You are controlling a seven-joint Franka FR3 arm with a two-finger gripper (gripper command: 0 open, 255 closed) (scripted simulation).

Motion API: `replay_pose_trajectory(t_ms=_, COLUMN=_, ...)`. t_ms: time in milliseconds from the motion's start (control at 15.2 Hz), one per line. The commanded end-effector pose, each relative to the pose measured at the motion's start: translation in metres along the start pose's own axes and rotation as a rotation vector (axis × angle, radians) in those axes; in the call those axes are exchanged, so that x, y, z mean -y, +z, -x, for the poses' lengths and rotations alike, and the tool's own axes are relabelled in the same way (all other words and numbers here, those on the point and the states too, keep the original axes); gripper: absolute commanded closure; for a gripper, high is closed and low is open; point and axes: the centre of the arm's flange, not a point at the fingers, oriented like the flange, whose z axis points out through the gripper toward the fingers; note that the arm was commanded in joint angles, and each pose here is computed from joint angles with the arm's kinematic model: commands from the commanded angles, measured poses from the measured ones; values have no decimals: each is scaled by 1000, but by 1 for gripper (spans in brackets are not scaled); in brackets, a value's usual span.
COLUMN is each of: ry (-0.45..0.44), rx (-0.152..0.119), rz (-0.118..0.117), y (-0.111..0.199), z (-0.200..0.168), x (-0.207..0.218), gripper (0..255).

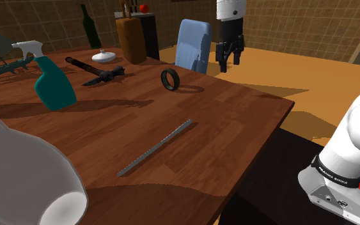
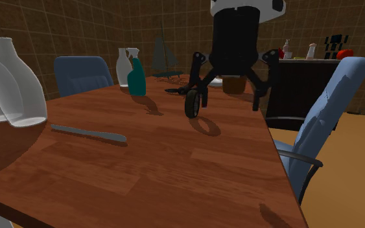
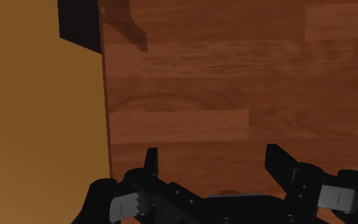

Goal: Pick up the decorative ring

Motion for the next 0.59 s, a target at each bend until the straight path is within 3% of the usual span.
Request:
replay_pose_trajectory(t_ms=0, ry=3, rx=4, rz=-1, y=-5, z=-21, x=16, gripper=0)
replay_pose_trajectory(t_ms=528, ry=12, rx=21, rz=0, y=-23, z=-108, x=76, gripper=0)
